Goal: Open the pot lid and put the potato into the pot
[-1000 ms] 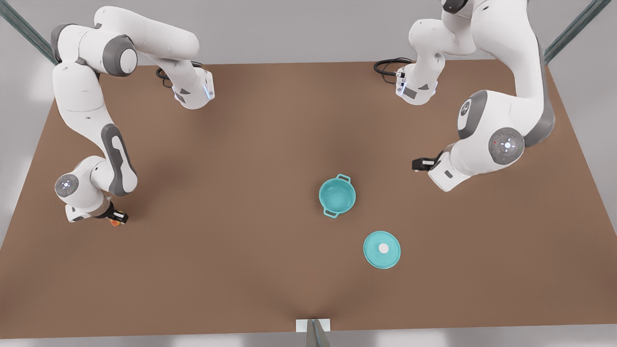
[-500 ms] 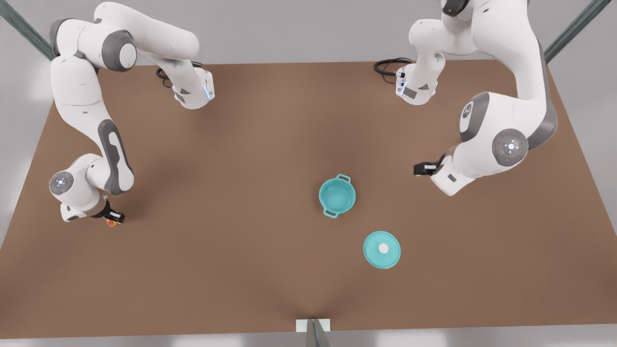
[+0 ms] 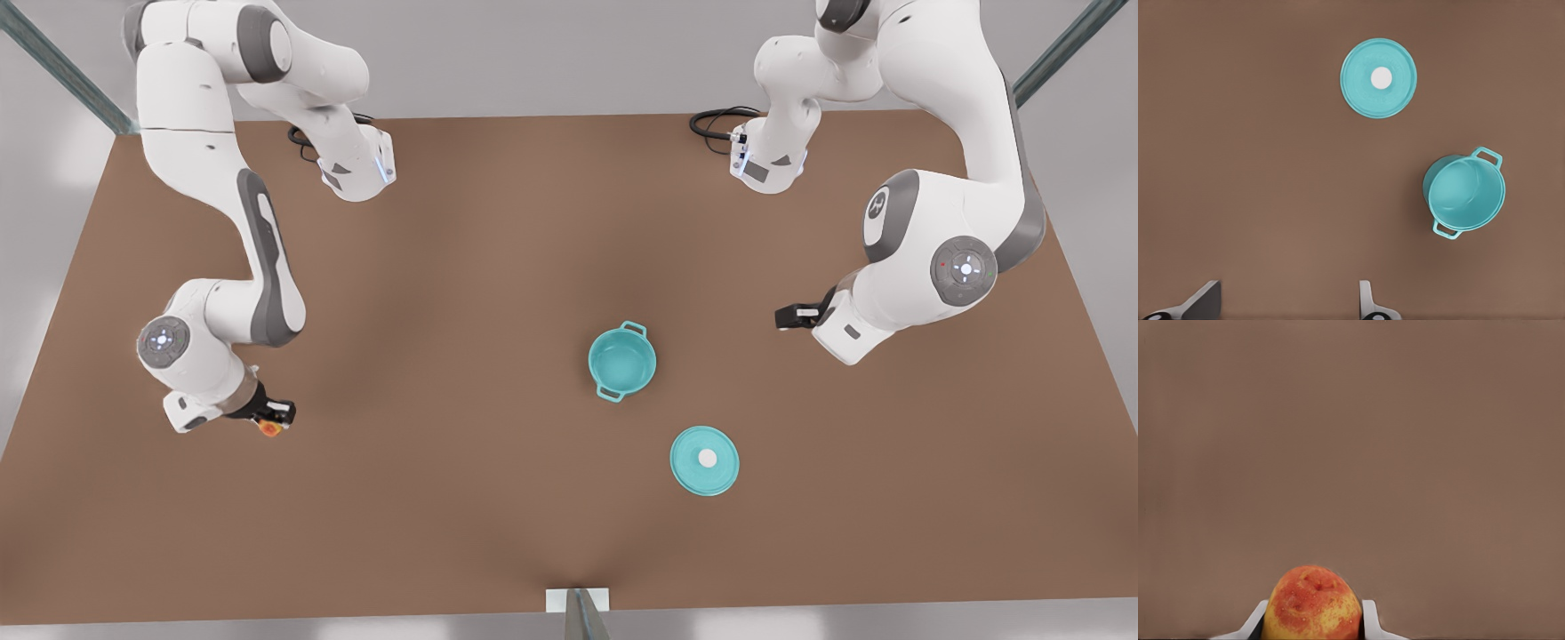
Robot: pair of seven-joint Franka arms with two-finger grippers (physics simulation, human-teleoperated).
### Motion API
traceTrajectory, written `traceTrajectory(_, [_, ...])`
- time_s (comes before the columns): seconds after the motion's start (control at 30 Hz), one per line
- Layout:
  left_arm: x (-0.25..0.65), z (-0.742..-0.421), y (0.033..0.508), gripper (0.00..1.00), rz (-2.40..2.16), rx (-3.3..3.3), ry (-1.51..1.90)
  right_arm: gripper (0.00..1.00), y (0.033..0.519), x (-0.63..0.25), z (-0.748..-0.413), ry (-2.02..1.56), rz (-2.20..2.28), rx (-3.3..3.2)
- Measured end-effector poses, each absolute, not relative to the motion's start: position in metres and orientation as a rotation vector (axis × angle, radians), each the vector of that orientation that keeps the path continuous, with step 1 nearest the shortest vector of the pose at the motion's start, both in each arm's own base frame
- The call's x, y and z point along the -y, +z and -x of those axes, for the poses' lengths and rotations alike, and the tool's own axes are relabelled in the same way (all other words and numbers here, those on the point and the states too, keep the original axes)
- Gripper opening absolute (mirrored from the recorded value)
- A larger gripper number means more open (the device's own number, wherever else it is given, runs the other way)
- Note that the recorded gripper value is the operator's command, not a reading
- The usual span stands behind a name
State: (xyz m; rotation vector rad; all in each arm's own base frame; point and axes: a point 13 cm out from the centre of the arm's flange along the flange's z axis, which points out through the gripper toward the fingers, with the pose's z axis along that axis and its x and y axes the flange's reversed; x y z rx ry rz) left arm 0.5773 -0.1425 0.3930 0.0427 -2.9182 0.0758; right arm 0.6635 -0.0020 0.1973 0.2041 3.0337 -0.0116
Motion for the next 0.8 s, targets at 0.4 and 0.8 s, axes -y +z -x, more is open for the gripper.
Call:
traceTrajectory(0.4, [0.132, -0.582, 0.394, 1.00, -0.075, 2.923, 0.079, 0.54, 0.259, -0.310, -0.609, 0.188, -0.112, -3.128])
traceTrajectory(0.8, [0.127, -0.587, 0.409, 1.00, -0.076, 2.958, 0.088, 0.54, 0.244, -0.548, -0.571, 0.462, -0.370, -3.048])
